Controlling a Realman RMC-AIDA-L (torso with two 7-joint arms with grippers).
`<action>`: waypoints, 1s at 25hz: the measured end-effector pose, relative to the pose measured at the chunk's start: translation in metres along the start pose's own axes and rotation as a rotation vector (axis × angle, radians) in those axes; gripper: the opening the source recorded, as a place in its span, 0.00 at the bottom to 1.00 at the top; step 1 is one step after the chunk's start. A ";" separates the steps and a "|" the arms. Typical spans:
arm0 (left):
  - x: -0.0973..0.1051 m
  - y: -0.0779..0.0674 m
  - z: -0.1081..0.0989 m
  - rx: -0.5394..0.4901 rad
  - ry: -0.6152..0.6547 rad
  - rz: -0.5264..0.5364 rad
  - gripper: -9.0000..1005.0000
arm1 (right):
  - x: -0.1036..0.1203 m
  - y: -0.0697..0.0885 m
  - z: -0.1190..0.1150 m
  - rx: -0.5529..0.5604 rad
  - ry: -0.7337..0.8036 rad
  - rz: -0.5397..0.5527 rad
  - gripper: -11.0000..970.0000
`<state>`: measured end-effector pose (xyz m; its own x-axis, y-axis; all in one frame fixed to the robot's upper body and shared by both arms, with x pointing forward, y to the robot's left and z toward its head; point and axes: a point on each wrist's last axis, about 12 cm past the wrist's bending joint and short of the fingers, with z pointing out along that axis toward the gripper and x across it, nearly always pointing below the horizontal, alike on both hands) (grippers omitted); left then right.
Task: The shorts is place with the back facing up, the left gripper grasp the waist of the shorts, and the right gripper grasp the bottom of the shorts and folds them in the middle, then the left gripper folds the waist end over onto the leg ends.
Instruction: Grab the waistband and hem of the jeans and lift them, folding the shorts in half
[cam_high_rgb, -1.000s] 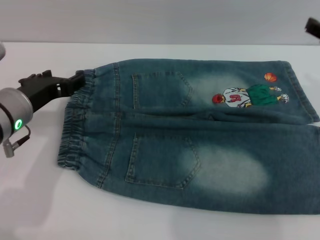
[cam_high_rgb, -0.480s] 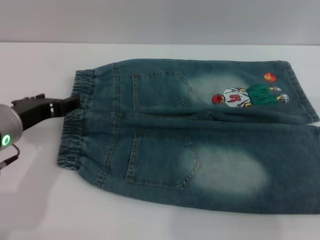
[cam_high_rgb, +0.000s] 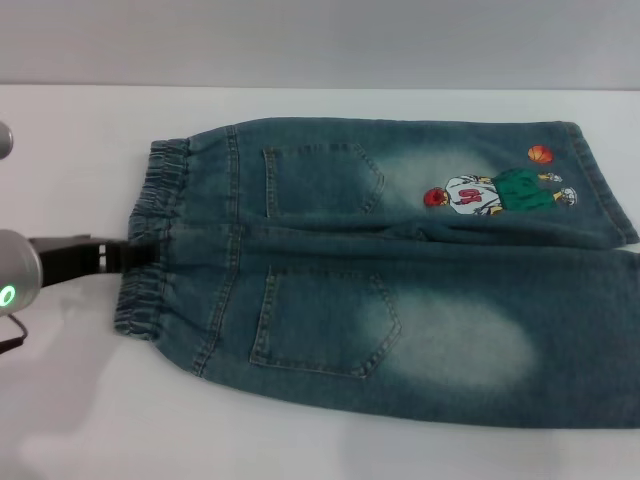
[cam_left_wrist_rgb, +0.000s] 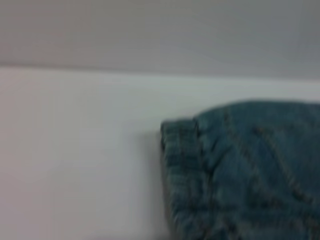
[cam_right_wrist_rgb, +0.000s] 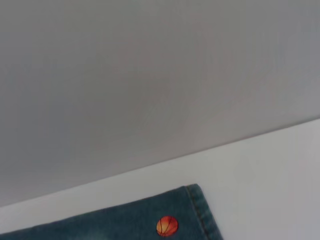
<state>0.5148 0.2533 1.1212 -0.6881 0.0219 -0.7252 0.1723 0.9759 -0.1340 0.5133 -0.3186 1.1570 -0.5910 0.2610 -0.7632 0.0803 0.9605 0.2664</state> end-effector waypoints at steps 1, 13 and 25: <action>0.000 0.000 0.000 0.000 0.000 0.000 0.84 | 0.001 -0.001 0.000 0.002 0.004 0.002 0.75; 0.014 0.006 0.002 -0.030 0.179 0.009 0.83 | 0.006 -0.006 0.000 0.016 0.022 0.015 0.75; 0.024 -0.001 0.009 -0.013 0.236 0.014 0.82 | 0.007 -0.002 0.002 0.005 0.028 0.002 0.75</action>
<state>0.5047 0.2506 1.0977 -0.8315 0.0842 -0.5491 0.1750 0.9778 -0.1150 0.5101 -0.3186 1.1497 -0.6129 0.2600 -0.7461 0.0856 0.9606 0.2644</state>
